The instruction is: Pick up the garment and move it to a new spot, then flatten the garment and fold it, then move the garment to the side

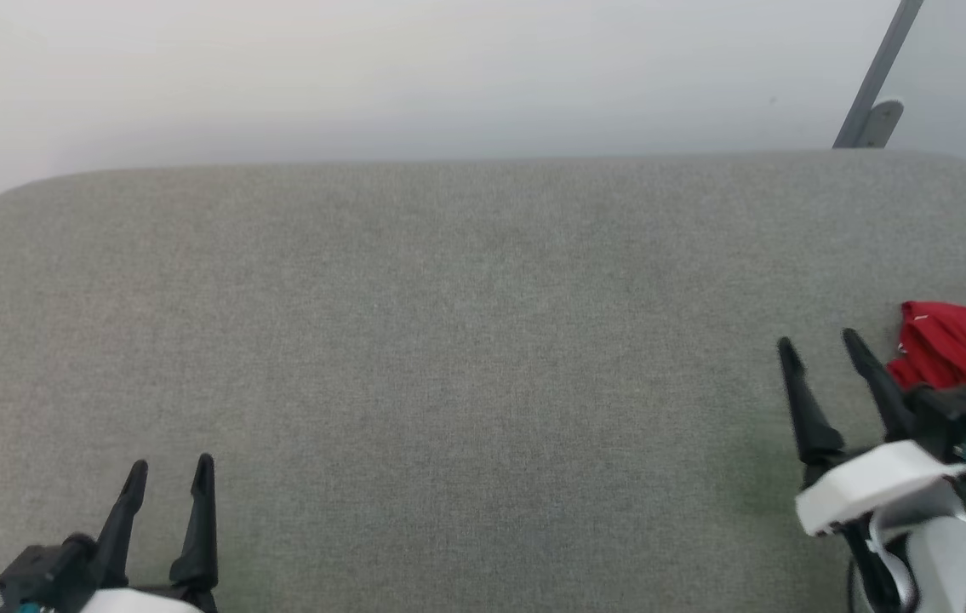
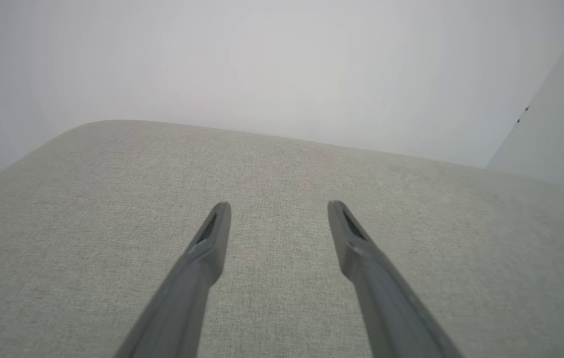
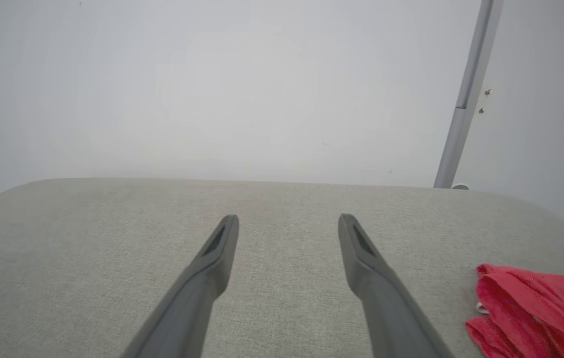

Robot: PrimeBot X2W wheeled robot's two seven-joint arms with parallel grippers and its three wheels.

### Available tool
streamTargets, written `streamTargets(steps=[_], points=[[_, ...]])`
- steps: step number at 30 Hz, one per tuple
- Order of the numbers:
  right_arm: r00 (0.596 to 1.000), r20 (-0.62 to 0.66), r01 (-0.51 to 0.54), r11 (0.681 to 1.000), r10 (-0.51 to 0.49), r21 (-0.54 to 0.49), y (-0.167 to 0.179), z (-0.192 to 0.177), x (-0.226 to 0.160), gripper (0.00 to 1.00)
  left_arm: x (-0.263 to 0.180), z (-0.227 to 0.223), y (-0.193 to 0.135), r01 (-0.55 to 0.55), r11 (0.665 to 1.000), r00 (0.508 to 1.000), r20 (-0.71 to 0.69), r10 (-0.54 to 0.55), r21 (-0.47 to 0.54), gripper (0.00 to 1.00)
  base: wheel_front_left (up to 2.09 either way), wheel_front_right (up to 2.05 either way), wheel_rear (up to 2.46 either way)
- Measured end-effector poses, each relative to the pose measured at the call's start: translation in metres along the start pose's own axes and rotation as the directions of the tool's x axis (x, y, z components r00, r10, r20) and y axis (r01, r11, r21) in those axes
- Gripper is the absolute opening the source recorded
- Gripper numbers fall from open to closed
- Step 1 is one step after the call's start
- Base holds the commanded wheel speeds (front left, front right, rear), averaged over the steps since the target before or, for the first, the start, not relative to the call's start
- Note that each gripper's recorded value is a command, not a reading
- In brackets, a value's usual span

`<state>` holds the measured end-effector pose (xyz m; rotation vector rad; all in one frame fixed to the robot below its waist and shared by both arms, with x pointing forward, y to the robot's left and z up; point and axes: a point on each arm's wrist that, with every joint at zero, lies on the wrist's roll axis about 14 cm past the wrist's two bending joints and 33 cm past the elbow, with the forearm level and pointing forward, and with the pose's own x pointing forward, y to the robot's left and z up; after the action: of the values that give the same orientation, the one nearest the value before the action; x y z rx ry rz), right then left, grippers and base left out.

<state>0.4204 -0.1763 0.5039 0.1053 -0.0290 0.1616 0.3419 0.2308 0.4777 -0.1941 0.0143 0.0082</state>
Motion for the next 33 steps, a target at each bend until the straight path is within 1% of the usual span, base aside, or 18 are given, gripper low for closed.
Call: streamTargets(steps=[4,10,19,32,33], points=[[0.999,0.022,0.034,0.999,-0.034,-0.015,-0.014,0.009,-0.017,1.00,-0.011,0.011,0.002,-0.006,1.000,0.999,0.035,0.006,0.014,1.00,0.00,0.00,0.00],[0.998,0.027,0.062,0.998,-0.061,-0.016,-0.022,0.018,-0.033,1.00,-0.025,0.028,0.006,-0.024,0.999,0.996,0.091,0.022,0.022,1.00,0.00,0.00,0.00],[0.998,0.007,0.065,0.998,-0.065,0.012,-0.015,0.016,-0.039,1.00,-0.030,0.028,0.007,-0.033,0.999,0.995,0.092,0.031,0.024,1.00,0.00,0.00,0.00],[0.997,-0.009,0.071,0.997,-0.071,0.016,-0.017,0.012,-0.040,1.00,-0.028,0.025,0.006,-0.032,0.999,0.996,0.082,0.029,0.031,1.00,0.00,0.00,0.00],[0.997,-0.014,0.073,0.997,-0.073,0.018,-0.017,0.010,-0.040,0.00,-0.028,0.023,0.006,-0.033,0.999,0.997,0.076,0.031,0.028,0.00,0.00,0.00,0.00]])
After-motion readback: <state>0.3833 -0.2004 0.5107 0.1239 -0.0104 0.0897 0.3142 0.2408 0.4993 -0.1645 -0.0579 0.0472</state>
